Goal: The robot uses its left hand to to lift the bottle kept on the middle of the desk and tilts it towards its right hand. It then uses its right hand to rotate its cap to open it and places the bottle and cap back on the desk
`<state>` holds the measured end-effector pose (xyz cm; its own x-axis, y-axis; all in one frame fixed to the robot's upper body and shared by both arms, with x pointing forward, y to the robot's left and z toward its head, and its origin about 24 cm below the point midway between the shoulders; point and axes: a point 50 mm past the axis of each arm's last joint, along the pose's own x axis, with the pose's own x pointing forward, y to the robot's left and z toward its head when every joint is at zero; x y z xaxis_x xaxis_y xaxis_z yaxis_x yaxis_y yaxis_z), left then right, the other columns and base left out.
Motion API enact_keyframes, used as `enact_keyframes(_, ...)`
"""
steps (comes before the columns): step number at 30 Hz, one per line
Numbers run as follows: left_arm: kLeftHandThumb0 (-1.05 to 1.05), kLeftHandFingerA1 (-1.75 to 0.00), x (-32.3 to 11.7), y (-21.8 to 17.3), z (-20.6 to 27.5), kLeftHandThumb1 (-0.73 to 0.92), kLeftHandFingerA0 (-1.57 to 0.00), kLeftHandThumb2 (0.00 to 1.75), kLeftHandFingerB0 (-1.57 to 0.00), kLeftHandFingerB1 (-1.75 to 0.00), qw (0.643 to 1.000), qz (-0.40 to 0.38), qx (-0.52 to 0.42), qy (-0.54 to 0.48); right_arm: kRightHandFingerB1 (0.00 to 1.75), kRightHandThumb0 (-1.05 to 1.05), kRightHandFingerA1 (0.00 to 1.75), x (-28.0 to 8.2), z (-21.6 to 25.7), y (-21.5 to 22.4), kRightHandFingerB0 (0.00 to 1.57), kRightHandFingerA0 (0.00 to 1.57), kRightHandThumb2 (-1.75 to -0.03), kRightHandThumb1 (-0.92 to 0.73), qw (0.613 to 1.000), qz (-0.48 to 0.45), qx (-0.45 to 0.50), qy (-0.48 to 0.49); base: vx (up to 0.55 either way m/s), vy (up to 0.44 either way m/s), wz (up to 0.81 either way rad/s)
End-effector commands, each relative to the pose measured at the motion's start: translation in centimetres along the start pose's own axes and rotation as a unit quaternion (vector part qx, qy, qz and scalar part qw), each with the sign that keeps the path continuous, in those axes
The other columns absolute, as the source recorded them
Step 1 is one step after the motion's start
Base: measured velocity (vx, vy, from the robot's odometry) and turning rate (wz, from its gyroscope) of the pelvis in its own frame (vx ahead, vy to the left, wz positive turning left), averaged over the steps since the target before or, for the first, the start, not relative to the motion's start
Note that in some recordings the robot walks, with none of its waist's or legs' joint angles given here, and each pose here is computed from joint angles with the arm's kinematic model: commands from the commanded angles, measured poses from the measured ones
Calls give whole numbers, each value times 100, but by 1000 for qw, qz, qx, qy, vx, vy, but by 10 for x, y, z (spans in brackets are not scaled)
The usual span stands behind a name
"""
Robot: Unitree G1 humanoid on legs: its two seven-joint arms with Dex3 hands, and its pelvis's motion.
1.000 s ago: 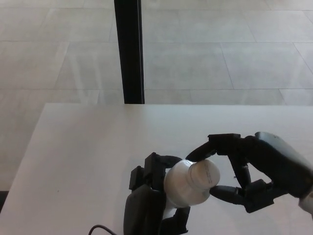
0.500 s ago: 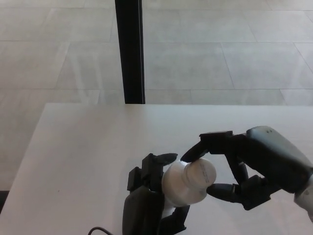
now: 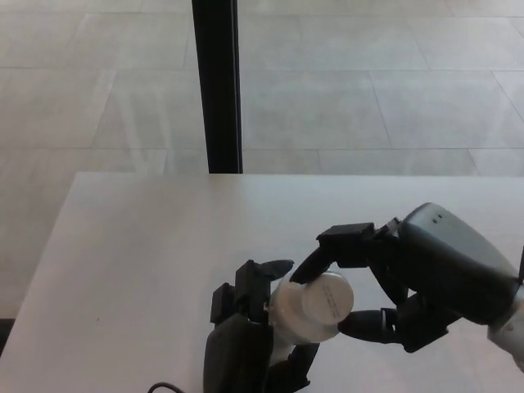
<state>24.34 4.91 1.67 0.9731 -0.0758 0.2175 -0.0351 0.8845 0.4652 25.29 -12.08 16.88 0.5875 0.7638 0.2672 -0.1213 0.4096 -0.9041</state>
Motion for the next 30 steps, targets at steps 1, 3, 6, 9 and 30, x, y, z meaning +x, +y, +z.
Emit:
enact_keyframes(1,22,-175,-8,-4,-8,61,-92,114,-80,-168,999,-26,15,13,84,-40,170,-1,7,-14,88,103,-81,-57,998,-15,-36,-44,0,0,0)
enact_keyframes(3,25,-175,-8,-4,-7,55,-111,132,-95,-153,999,-26,13,18,82,-42,168,-2,7,-21,87,101,-78,-59,998,-17,-44,-39,0,0,0)
enact_keyframes(6,15,-121,-8,-4,-8,70,-110,132,-103,-115,999,-26,14,29,75,-38,164,-7,6,-34,86,103,-72,-62,997,-56,-44,-26,0,0,0)
enact_keyframes(9,14,-121,-9,-4,-8,71,-110,132,-102,-114,999,-26,18,24,74,-39,164,-12,2,-44,87,102,-71,-65,995,-90,-30,-8,0,0,0)
enact_keyframes(30,12,-155,50,76,22,44,-99,108,-89,-125,961,-126,241,-50,70,-21,161,-91,-41,-45,92,99,-70,-60,959,-220,72,165,0,0,0)
